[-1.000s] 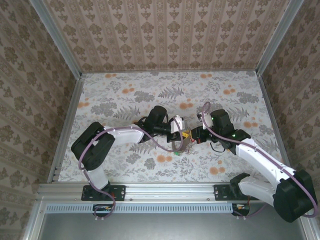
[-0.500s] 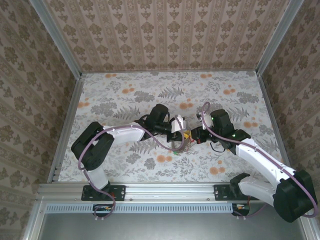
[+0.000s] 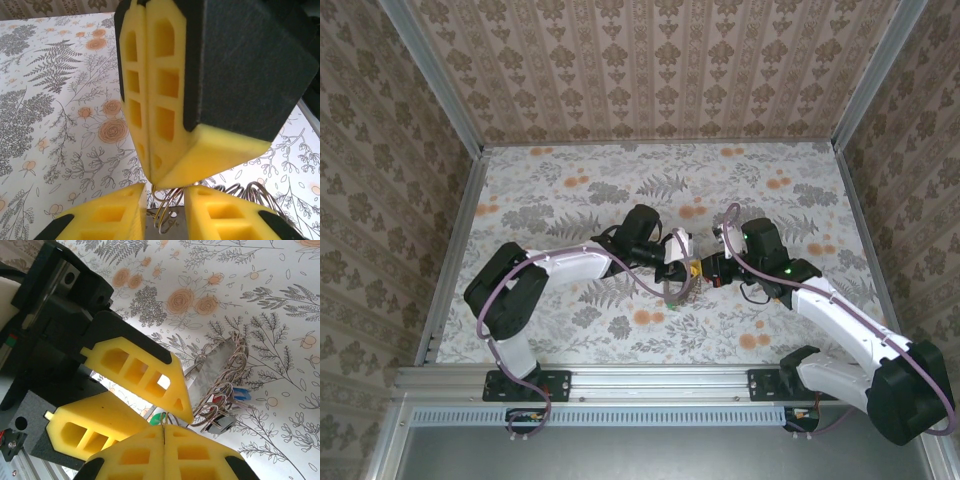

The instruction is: Put the keys on the keyring

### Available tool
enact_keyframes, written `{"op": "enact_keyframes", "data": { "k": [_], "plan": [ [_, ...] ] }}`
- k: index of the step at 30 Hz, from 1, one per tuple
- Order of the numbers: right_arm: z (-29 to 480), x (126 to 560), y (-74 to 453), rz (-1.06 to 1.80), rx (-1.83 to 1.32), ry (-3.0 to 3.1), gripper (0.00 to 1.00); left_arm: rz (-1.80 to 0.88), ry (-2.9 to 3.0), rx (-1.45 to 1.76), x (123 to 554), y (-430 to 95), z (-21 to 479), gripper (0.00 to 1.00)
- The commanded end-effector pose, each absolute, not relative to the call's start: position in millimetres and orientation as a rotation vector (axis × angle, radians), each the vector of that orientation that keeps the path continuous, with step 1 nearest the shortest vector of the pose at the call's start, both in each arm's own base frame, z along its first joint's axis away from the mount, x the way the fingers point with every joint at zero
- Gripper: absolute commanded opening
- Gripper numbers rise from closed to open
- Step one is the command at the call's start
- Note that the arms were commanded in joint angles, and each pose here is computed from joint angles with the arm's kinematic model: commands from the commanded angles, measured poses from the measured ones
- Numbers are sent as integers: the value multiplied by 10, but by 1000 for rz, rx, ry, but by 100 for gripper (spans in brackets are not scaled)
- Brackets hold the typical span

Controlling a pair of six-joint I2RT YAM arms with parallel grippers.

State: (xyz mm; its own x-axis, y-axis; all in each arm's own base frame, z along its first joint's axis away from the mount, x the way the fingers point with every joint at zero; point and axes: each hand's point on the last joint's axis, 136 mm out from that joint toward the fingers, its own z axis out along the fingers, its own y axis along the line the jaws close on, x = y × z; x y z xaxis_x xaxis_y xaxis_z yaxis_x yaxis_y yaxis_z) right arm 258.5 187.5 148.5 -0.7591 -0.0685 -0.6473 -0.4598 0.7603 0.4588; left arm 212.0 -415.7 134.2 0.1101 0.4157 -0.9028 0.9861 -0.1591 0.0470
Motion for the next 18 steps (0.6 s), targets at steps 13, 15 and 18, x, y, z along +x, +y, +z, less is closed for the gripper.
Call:
{"op": "enact_keyframes", "data": {
  "k": [13,15,18],
  "plan": [
    [1778,2643,1927,842,-433,2230,0,-1031,1383,1734,2096,-4109,1299,22],
    [1776,2648,1926,841,-430,2230,0,-1029,1384,1742,2092,-4099,1286,21],
    [1772,2649,1919,833,-430,2233,0,-1026,1385,1750,2082,-4074,1276,20]
  ]
}}
